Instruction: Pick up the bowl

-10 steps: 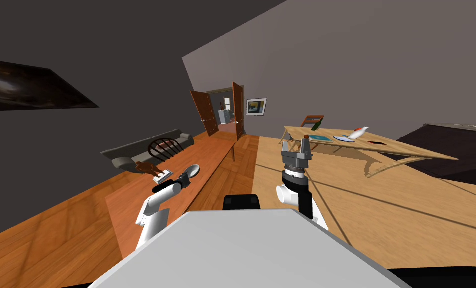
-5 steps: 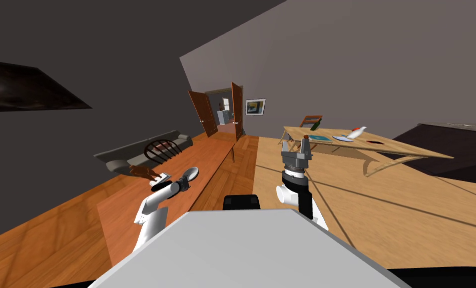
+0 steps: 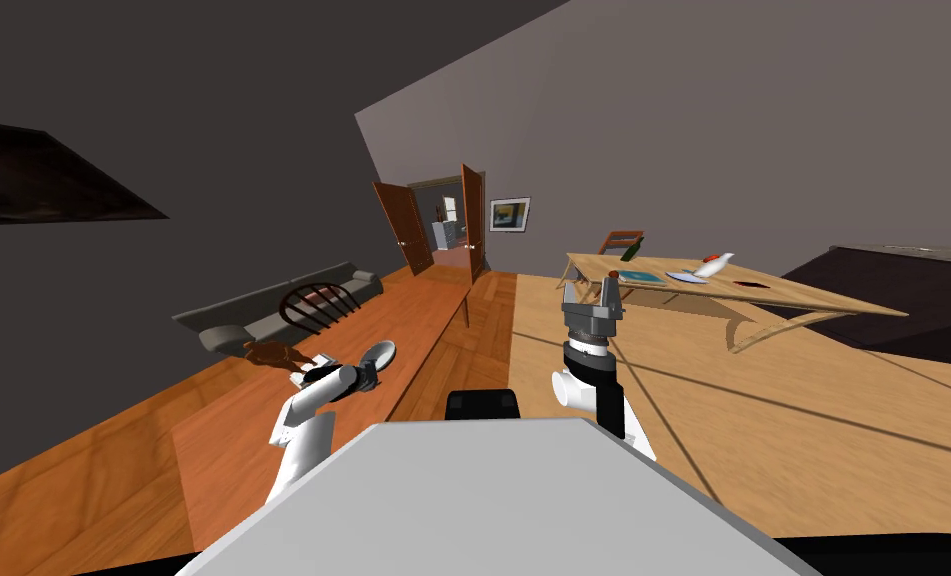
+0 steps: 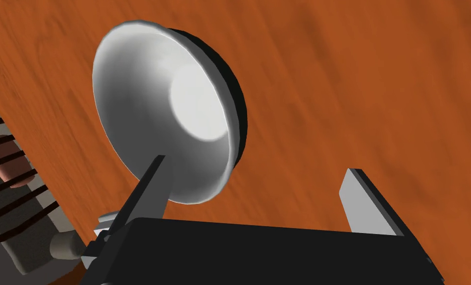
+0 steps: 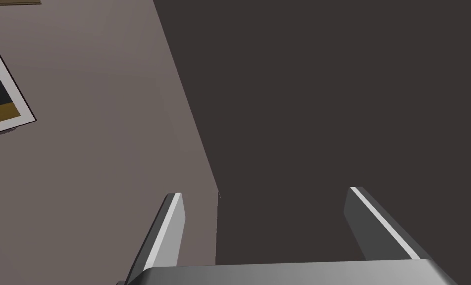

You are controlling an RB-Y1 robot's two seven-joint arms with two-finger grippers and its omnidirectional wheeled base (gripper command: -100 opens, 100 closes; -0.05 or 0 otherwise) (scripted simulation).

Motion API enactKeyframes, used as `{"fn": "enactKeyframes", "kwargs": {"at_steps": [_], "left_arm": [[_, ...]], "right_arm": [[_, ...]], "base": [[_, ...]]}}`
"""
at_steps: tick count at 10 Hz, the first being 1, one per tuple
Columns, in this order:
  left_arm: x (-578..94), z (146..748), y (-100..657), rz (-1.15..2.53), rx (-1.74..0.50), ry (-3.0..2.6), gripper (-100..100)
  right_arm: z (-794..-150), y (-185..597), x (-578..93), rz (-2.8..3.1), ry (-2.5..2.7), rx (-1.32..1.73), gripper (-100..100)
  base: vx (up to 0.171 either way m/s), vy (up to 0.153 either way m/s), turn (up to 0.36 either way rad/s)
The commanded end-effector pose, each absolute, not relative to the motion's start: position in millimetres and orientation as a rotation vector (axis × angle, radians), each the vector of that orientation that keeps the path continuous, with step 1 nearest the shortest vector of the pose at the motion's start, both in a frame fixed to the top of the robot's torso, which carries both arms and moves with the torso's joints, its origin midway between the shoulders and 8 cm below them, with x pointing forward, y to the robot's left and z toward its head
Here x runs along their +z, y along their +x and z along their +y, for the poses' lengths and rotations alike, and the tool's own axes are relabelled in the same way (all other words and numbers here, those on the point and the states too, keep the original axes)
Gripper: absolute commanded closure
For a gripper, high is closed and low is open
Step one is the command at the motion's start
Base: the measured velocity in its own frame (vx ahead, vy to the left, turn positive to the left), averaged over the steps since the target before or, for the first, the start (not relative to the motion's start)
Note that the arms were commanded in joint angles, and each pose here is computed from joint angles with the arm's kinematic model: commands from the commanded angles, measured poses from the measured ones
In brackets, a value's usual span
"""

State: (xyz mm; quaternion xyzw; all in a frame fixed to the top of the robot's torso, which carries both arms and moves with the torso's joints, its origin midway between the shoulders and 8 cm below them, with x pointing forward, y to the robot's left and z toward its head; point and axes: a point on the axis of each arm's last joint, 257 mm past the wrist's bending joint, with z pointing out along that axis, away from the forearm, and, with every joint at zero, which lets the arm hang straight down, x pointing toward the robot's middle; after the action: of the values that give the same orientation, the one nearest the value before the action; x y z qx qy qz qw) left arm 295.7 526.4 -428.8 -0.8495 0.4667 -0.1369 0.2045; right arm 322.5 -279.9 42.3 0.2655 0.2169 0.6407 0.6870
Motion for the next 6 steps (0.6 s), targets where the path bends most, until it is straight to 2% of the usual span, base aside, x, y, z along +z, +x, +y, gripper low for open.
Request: {"fn": "enactKeyframes", "kwargs": {"at_steps": [1, 4, 6], "left_arm": [[-435.6, 524.6, 287.6, 1.311, -0.363, -2.413, -100], [-451.1, 518.3, 271.3, 1.326, -0.323, -2.498, -100], [-467.1, 511.2, 252.7, 1.337, -0.280, -2.567, -100]], "right_arm": [[-279.9, 322.5, 42.3, 0.486, 0.595, 1.434, 0], [-279.9, 322.5, 42.3, 0.486, 0.595, 1.434, 0], [-279.9, 322.5, 42.3, 0.486, 0.594, 1.434, 0]], "base": [[0.060, 0.047, -0.014], [0.095, 0.076, -0.021], [0.129, 0.132, -0.007]]}}
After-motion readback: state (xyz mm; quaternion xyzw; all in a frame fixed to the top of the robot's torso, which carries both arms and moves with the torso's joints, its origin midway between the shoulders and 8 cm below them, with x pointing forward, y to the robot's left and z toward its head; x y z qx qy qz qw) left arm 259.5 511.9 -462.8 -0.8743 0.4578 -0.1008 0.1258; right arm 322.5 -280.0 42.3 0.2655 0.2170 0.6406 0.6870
